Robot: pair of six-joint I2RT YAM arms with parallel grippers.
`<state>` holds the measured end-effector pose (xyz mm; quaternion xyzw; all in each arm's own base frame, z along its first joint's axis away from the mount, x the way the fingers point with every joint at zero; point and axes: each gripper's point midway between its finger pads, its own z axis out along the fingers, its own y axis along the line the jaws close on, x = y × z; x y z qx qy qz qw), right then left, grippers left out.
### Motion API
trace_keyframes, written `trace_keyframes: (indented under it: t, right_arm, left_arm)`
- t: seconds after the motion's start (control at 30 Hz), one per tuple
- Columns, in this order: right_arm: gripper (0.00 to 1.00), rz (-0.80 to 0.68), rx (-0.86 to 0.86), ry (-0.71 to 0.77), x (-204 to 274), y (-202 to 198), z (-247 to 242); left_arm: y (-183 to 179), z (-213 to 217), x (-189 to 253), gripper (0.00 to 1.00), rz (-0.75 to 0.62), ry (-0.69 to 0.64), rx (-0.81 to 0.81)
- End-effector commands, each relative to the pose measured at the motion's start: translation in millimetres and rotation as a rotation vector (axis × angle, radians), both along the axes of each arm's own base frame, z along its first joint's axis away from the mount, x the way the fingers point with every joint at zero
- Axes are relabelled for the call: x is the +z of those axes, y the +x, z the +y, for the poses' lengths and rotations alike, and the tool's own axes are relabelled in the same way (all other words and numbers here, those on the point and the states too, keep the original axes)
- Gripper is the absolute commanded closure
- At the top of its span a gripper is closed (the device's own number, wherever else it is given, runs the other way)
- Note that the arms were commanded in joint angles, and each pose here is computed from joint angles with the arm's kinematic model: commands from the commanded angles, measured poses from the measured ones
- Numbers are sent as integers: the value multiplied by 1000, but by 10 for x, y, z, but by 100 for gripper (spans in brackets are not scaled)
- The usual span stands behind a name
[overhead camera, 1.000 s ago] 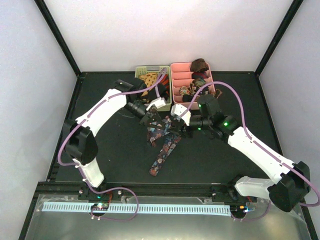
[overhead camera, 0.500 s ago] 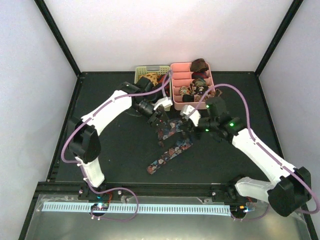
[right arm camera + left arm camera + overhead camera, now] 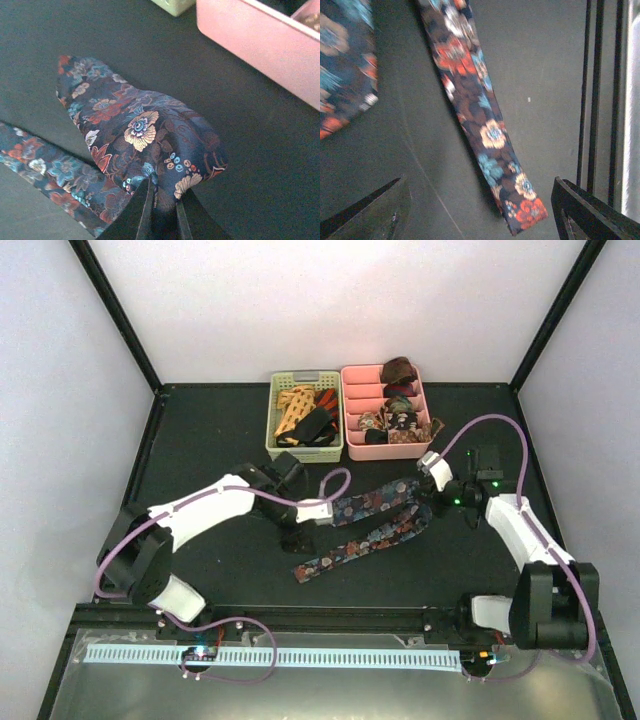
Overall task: Roll the ties
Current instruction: Pass from the left arm to the right, then pick up the tie from the center of the board.
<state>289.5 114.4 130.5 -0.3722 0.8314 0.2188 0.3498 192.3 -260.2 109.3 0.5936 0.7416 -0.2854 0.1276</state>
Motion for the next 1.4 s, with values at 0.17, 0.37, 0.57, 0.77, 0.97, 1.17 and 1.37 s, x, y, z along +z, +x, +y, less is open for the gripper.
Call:
trace_keyframes:
  t: [0.17,0.37,0.57,0.77,0.97,1.17,1.37]
  right_arm:
    - [98,-55,96,-179,-365,-37,-258]
    - [98,-66,107,-253,-509,-131,-382]
    - [98,-30,112,-271,-620,-175,-410]
    - [97,-15,116,-284,-683,-199,-428]
    - [97,-5,113,-290,-709,-217,-440]
    - [94,0,111,-290,-729,-229,-443]
    - [89,4,114,-295,-727,-220,-447]
  left_arm:
    - [-362,292,-678,26,-158,302,-213]
    - [-489,235,-568,31,-219,194,-278]
    - [-536,136,-304,25,-443,38,-355]
    - [-630,143,-437,30,-515,12,-511]
    - [-638,140,-661,35,-596,25,-624]
    - [-650,96,-724,45,-638,24,-633]
    - [-650,239,-962,80,-694,140,-680]
